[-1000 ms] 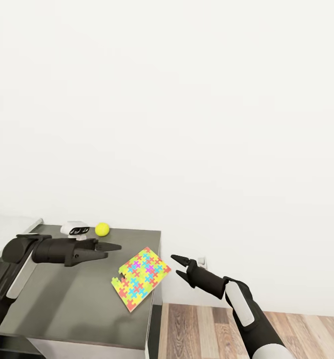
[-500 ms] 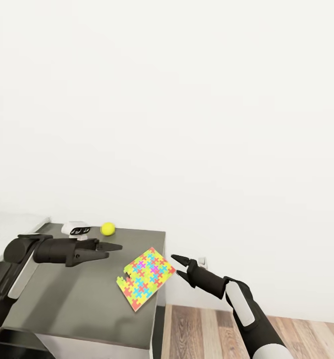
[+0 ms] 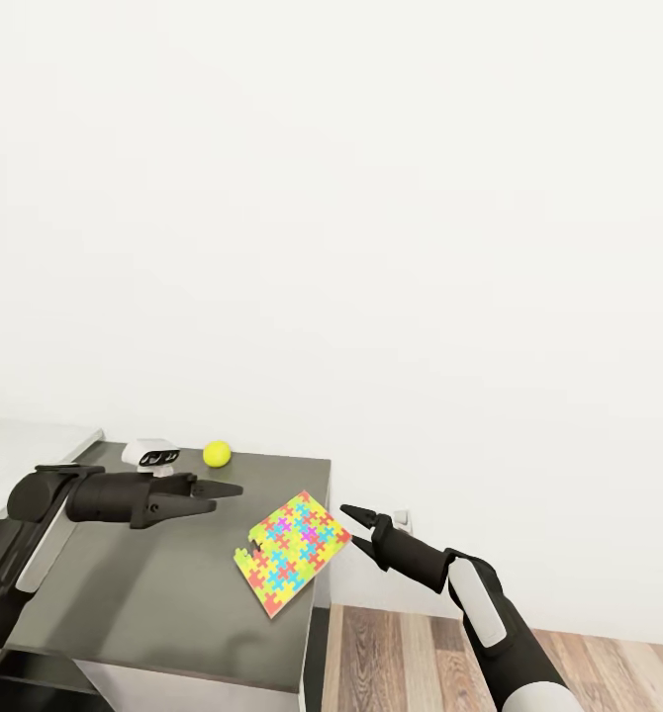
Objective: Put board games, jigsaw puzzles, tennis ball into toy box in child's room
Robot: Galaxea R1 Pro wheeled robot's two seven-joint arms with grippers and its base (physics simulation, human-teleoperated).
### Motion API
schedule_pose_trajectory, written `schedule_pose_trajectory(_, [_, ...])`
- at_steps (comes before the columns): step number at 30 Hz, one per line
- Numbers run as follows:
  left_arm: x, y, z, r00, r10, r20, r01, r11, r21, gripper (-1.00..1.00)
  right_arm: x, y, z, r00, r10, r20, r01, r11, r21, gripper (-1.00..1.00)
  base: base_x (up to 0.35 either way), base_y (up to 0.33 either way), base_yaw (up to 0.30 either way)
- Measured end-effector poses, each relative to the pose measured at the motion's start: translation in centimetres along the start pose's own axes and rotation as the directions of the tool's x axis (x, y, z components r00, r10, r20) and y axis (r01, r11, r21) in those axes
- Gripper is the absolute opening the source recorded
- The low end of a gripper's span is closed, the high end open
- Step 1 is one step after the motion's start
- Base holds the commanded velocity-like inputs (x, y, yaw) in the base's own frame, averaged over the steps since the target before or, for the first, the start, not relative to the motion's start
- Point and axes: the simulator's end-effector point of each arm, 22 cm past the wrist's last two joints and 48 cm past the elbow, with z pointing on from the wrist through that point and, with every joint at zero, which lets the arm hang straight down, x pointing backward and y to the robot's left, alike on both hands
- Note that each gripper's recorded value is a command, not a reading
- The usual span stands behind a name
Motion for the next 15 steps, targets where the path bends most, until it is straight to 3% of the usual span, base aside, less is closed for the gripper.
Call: schedule_pose_trajectory(15, [1.9, 1.3, 0.0, 1.000, 0.000, 0.000, 0.000, 1.000, 0.000, 1.00, 0.6, -2.2, 0.1, 1.000, -0.001, 0.000, 0.001, 1.000, -0.002, 1.00, 0.000, 0.000, 0.000])
